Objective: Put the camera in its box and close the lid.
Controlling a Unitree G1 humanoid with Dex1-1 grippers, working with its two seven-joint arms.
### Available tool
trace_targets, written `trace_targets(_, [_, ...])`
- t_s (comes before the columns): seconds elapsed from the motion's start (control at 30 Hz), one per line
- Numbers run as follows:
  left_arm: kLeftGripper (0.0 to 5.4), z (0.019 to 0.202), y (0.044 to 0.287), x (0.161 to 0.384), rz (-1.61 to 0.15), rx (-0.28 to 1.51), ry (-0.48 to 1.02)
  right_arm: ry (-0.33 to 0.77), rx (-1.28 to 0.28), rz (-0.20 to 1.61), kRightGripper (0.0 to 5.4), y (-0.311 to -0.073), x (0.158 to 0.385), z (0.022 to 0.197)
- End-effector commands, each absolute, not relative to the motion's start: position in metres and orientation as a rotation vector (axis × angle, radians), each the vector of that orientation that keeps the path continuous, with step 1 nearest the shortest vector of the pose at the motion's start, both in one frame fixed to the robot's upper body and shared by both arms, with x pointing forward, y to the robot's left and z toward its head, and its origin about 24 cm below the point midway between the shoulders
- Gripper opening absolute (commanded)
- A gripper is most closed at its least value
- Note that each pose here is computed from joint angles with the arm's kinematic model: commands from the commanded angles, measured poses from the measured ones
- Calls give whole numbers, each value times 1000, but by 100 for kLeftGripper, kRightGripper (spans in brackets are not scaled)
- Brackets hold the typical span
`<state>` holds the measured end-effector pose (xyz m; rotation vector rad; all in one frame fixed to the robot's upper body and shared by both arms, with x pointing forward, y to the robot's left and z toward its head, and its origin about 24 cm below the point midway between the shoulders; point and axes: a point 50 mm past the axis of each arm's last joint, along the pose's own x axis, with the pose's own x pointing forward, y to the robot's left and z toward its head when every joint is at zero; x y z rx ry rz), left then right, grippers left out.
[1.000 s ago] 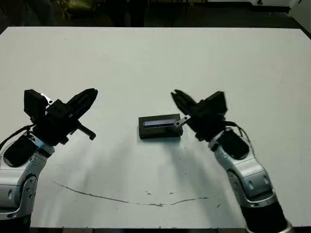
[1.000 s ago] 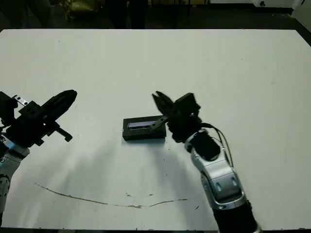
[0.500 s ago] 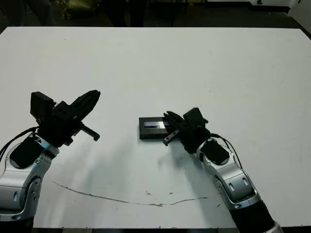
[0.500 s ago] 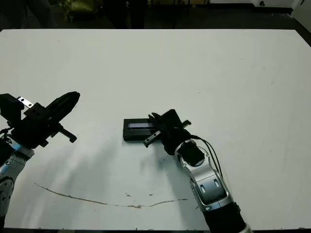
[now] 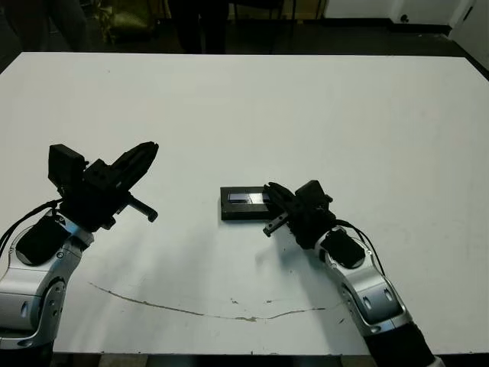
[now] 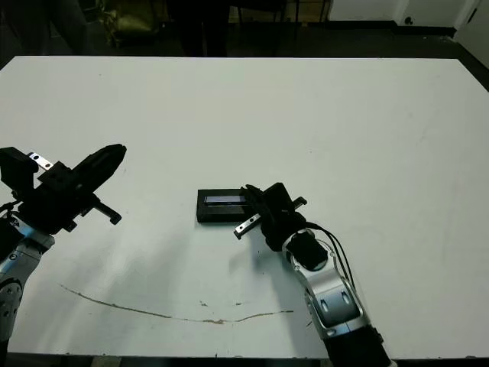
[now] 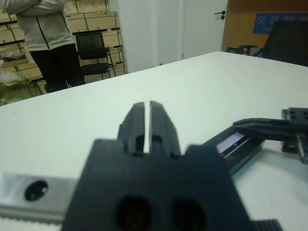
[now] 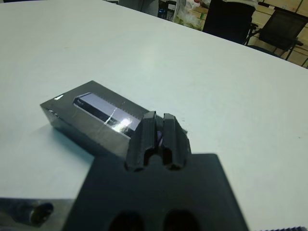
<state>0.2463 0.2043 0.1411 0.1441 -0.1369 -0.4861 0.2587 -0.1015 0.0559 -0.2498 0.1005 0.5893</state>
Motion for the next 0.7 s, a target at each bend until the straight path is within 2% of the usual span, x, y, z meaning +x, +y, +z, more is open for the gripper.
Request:
trace_targets(0.03, [2, 135, 205, 245, -481, 137, -103, 193, -199, 558, 0, -114, 241, 41])
trace_targets(0.2, [2, 134, 206, 242, -444, 125, -113, -78, -69, 426, 0, -128, 237, 89])
trace_targets(0.3, [2, 132, 206, 238, -411, 78, -123, -168, -51, 333, 0, -144, 234, 109])
trace_targets(0.37, [2, 130, 207, 233, -377, 46, -129, -197, -61, 256, 0, -157, 231, 115])
trace_targets(0.5, [2, 124, 205, 219, -273, -20, -105, -147, -67, 129, 0, -176, 228, 105])
trace_targets(0.6, [2, 118, 204, 209, -197, -46, -108, -76, 36, 52, 0, -185, 228, 87])
trace_targets(0.7, [2, 113, 201, 204, -129, -73, -104, -54, 82, 10, 0, -189, 228, 73])
